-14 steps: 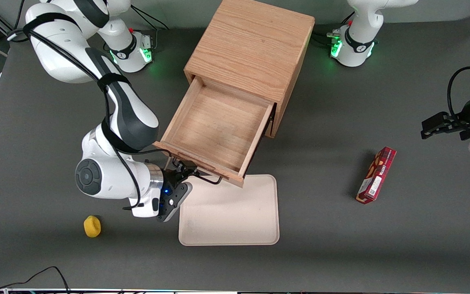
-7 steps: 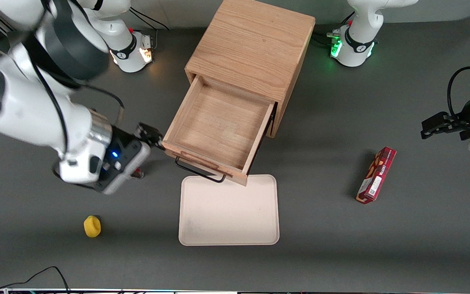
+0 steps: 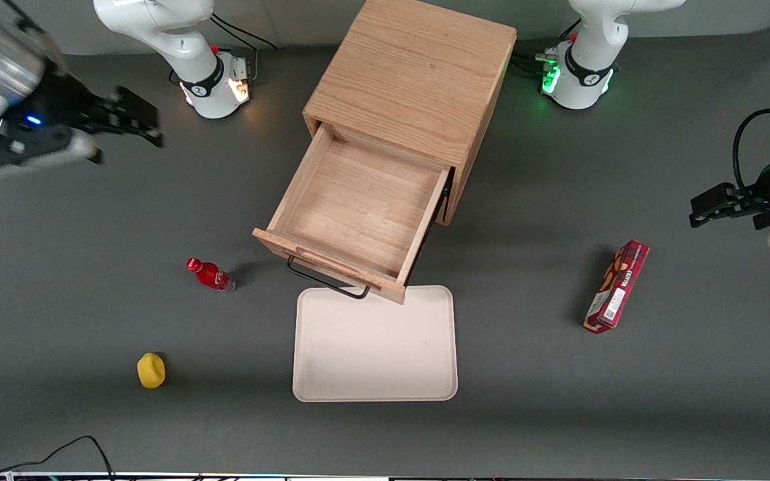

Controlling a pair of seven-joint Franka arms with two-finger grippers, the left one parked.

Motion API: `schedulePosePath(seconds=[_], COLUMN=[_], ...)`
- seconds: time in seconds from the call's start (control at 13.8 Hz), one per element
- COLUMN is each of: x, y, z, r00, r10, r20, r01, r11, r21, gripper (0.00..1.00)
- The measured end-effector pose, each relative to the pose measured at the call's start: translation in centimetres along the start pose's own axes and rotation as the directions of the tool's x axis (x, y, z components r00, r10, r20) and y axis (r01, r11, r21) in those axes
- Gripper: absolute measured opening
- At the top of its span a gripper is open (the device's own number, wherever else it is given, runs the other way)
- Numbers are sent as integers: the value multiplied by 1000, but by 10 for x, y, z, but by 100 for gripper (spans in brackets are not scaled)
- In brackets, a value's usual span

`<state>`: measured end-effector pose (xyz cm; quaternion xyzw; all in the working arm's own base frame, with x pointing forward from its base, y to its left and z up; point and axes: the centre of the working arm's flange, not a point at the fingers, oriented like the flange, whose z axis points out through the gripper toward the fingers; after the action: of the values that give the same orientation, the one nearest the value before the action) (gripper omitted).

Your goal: Open upper drawer

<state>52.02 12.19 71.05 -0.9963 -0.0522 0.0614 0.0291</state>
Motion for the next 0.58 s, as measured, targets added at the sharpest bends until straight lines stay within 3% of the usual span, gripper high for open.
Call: schedulePosePath(seconds=[0.36, 0.58], x=[-63, -80], y=[83, 123], z=[57, 96], r00=[985, 971], r10=[171, 241], r20=[-16, -9], r01=[-172, -241], r11=[984, 970], r21=[-44, -19], gripper=[100, 100])
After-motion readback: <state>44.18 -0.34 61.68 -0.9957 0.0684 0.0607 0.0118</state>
